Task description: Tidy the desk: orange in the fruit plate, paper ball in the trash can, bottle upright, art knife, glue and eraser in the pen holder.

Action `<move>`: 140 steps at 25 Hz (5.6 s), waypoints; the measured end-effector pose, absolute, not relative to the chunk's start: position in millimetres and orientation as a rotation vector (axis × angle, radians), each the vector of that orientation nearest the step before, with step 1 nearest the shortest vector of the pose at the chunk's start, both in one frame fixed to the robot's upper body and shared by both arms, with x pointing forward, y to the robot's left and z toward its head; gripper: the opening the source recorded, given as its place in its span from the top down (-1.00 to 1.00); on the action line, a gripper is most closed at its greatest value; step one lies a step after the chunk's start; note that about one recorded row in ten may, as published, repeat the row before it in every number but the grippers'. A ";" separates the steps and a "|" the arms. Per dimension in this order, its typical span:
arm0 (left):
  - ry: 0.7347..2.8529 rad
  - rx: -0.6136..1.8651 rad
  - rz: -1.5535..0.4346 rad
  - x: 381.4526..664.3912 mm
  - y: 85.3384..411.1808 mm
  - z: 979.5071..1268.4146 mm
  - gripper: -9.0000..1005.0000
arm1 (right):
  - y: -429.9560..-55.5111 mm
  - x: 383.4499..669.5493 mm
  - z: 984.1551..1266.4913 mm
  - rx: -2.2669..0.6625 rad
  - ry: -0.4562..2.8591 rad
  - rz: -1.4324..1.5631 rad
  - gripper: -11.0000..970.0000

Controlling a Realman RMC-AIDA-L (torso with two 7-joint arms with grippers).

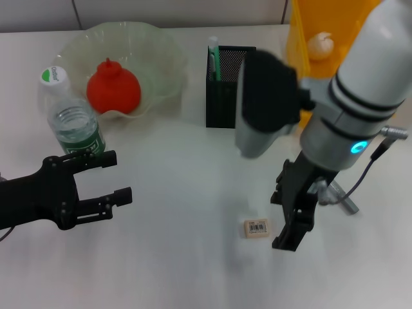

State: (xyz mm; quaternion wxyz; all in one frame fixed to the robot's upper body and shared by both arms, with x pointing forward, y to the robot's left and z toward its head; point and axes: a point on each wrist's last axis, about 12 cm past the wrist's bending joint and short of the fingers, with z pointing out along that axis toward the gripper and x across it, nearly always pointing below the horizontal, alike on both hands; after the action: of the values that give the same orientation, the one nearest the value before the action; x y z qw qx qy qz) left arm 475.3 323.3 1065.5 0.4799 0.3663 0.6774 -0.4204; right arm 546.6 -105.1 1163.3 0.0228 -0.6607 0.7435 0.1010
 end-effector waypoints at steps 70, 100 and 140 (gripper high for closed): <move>1.627 0.913 -1.038 480.3 325.2 1074.0 -0.59 | -183.5 591.6 1193.5 -1.197 2.527 0.272 -0.68; 1.613 0.900 -1.037 484.7 324.1 1077.3 -0.59 | -183.9 597.9 1121.3 -1.144 2.646 0.234 0.42; 1.596 0.896 -1.074 474.2 327.0 1076.8 -0.59 | -176.1 588.8 1130.6 -1.244 2.590 0.238 0.02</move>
State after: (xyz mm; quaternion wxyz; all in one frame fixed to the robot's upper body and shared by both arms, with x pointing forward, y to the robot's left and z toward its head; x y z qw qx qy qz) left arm 474.2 327.0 1076.8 0.4878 0.3684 0.6565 -0.4419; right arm 588.8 -176.1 1130.6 0.1291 -0.4280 0.8908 0.0817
